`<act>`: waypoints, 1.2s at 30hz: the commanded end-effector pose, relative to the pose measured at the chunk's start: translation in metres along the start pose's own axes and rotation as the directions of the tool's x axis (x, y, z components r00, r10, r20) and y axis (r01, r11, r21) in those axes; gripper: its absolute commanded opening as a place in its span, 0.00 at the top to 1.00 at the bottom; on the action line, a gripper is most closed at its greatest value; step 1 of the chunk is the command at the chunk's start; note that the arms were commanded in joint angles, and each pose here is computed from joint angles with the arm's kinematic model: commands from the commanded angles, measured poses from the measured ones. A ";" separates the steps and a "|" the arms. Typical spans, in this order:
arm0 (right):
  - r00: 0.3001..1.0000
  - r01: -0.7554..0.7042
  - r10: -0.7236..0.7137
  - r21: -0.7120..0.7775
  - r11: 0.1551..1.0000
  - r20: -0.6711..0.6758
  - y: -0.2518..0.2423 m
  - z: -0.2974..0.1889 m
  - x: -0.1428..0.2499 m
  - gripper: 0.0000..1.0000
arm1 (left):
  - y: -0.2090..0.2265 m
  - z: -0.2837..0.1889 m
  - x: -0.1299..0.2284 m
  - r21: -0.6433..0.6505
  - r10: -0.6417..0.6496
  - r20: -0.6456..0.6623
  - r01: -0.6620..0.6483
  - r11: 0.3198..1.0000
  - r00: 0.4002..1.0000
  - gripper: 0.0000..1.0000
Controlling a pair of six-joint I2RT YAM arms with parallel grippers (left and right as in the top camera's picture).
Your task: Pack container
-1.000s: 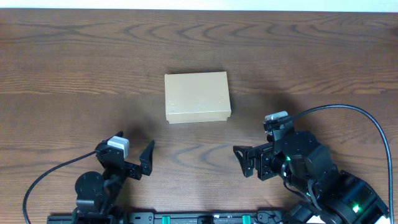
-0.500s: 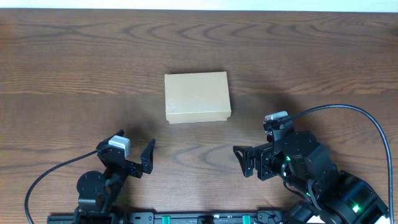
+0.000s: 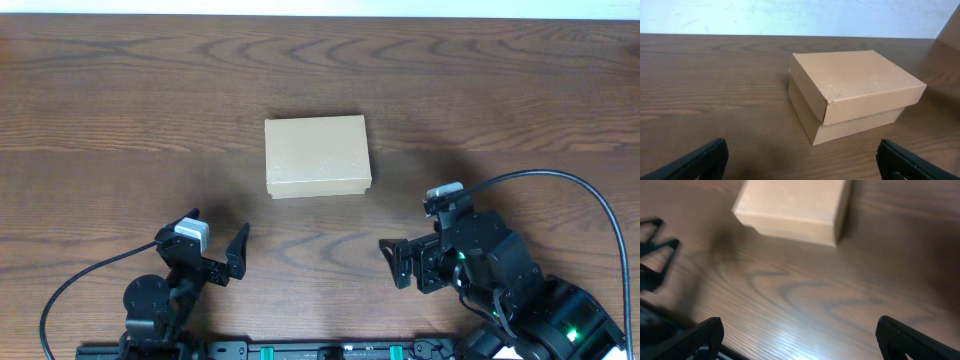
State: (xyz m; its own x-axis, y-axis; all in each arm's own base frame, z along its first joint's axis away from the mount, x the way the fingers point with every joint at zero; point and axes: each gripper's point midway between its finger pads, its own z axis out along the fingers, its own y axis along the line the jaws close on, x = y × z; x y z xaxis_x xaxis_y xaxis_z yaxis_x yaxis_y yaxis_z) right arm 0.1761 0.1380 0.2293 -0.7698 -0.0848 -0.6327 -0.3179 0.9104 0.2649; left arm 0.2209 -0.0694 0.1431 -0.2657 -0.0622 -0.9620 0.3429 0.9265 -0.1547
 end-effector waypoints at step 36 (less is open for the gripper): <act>0.865 0.318 -0.307 0.041 0.947 0.397 -0.046 0.080 0.076 0.01 | 0.003 0.003 0.010 -0.004 0.008 -0.018 -0.008 1.000 1.000 0.05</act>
State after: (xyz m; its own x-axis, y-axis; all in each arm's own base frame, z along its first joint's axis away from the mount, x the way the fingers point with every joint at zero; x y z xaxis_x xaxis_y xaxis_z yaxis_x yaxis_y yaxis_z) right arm 0.1776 0.1207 0.1108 -0.3615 -0.1821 -0.9144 -0.5121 0.8584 0.0315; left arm 0.2211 -0.0694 0.1435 -0.2630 -0.0621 -0.9628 0.3434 0.9265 -0.1536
